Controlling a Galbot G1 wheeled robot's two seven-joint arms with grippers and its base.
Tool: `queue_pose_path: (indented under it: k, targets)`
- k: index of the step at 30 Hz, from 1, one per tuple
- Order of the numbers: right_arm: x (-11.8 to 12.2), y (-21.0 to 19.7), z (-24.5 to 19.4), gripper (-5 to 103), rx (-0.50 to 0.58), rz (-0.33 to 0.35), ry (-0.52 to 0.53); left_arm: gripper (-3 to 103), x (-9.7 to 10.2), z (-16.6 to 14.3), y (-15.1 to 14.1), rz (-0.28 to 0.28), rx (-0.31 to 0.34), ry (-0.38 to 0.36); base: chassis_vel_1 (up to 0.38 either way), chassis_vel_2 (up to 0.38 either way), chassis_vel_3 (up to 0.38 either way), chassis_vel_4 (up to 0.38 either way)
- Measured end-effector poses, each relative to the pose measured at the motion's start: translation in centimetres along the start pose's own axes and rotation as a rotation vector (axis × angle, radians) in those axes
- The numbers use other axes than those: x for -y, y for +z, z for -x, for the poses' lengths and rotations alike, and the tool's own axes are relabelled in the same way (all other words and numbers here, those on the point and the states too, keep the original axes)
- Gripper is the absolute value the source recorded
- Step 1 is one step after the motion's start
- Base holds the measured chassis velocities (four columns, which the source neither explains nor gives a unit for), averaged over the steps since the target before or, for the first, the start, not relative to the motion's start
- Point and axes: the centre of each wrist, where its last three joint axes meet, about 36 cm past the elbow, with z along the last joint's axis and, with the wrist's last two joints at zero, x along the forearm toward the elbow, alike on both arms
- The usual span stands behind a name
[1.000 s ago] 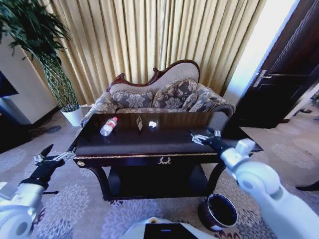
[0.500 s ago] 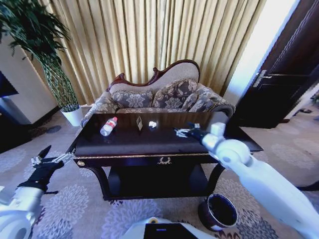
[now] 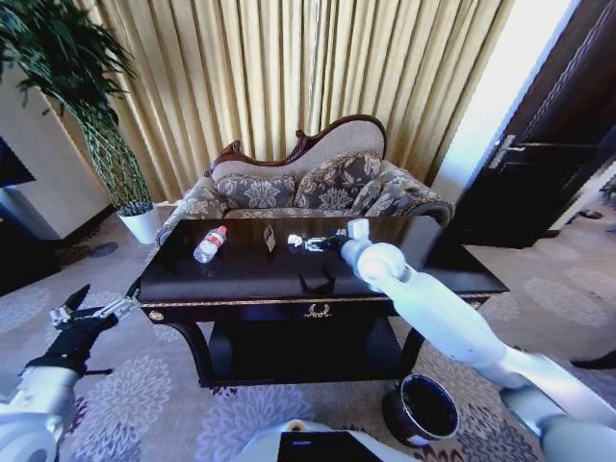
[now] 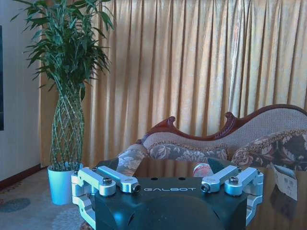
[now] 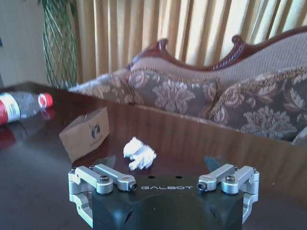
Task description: Move to the front of the table and place the trash on the table into the trash bin.
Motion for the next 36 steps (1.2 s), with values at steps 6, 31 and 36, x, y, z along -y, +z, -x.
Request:
queue_pose_path:
  k: [6,31,36]
  targets:
    - [-1.6,-0.8,1.0,100,-0.036,0.013,-0.019,100,0.2,0.1,0.1,-0.008,-0.012,-0.002,0.0,0.0,0.0,0.0]
    - [-2.9,-3.3,7.9,100,-0.094,0.068,0.01,100,0.1,0.1,0.2,-0.017,-0.013,-0.009,0.0,0.0,0.0,0.0]
    - [-3.0,-2.9,8.5,100,-0.117,0.08,0.004,100,0.2,0.1,0.2,-0.018,-0.011,-0.005,0.0,0.0,0.0,0.0]
